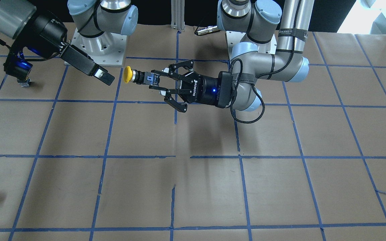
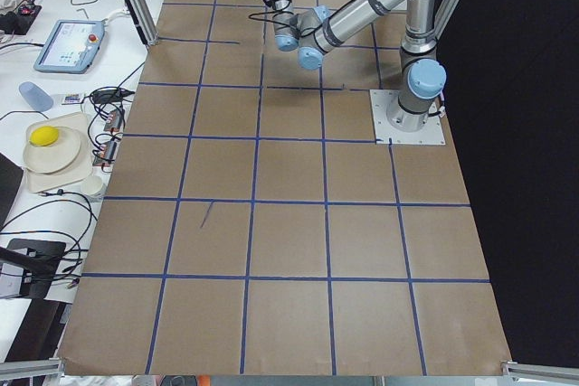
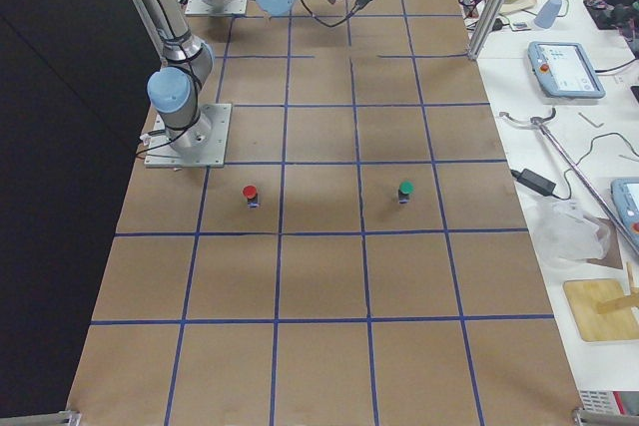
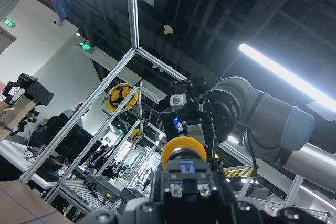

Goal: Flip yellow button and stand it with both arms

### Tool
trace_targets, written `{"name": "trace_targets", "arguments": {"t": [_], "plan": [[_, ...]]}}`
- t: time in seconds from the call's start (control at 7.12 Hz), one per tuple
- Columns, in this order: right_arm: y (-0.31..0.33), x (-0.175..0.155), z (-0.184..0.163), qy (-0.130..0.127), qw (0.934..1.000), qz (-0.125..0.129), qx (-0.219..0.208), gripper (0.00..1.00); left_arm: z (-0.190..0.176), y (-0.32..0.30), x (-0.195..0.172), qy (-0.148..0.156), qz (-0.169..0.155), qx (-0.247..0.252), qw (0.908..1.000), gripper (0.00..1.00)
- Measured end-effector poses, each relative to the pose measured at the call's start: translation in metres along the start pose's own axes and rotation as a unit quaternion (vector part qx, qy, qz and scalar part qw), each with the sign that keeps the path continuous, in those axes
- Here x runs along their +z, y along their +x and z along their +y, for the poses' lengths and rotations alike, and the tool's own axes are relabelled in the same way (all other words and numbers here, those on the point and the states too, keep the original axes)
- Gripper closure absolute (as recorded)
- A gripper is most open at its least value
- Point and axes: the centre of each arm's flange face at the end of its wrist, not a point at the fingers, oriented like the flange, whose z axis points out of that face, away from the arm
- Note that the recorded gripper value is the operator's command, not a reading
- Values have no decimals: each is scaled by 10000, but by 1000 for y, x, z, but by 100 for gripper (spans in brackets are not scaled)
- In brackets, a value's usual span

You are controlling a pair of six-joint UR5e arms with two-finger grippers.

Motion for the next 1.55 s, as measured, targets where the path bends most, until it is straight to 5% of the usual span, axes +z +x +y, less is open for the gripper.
{"name": "trace_targets", "arguments": {"t": [0.42, 0.7, 1.12, 1.55], "plan": [[-12, 12, 24, -131, 9999, 25, -93, 0, 0, -8, 18, -51, 157, 5, 9999, 78], [-18, 10, 31, -178, 9998, -54, -55, 12, 3, -10, 19, -46, 167, -38, 9998, 78], [-16, 5, 23, 4, 10000, 69, -57, 17, 6, -9, 18, -11, 161, -78, 9998, 78], [-16, 3, 23, 93, 9999, 125, -63, 47, 7, -9, 17, -13, 156, -95, 9998, 78]]}}
